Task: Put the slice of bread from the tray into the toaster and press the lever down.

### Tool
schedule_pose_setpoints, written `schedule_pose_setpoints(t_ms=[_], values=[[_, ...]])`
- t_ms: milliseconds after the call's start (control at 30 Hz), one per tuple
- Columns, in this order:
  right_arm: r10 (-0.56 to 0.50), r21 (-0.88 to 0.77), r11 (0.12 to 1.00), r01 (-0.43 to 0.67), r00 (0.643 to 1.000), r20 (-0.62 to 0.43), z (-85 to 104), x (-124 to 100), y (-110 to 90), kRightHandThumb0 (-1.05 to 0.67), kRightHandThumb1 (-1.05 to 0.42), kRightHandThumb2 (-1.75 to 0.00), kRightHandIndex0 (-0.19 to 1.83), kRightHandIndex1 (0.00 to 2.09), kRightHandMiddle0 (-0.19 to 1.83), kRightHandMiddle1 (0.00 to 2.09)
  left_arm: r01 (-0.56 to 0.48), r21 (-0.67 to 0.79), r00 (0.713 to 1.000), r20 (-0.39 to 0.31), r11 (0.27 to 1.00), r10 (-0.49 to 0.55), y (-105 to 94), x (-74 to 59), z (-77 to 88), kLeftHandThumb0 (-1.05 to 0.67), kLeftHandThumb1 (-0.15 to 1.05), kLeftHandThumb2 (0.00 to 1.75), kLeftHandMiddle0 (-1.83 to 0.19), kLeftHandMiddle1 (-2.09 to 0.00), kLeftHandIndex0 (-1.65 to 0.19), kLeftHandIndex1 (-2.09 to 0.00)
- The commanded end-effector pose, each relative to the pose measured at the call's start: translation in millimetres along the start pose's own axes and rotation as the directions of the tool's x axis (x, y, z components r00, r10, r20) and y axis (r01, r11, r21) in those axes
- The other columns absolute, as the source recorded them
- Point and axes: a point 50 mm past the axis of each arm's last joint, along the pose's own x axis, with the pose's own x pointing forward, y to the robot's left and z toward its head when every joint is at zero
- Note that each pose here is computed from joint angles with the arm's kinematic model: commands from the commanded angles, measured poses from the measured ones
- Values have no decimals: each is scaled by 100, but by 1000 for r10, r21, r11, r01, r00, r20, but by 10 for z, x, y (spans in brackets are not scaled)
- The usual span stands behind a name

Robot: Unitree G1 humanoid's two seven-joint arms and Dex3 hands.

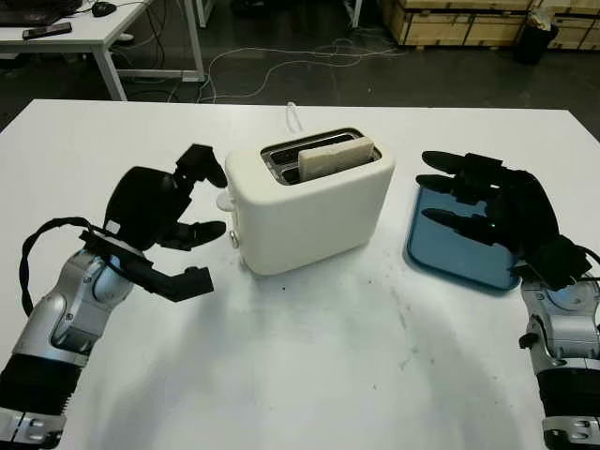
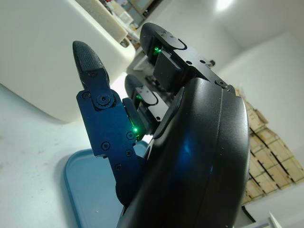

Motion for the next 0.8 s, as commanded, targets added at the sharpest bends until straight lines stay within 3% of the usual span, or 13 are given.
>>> schedule_pose_setpoints(t_ms=[0,233,767], values=[[-4,14,1000,4,1000,-6,-3,9,1,-38,-79,0,82,2,72,1,0,17,1000,-18,1000,1,27,29,-38,-101,68,113,-122,-175,0,-175],[-1,14,1000,2,1000,-7,-13,5,0,-38,-79,0,83,2,73,1,39,21,998,-52,999,-38,-48,13,-69,-103,56,121,-125,-175,0,-175],[-56,263,962,75,995,-80,-179,-73,292,-43,-81,0,81,2,73,0,-25,-165,992,-127,986,4,-472,-96,46,-103,62,111,-118,-175,0,-175]])
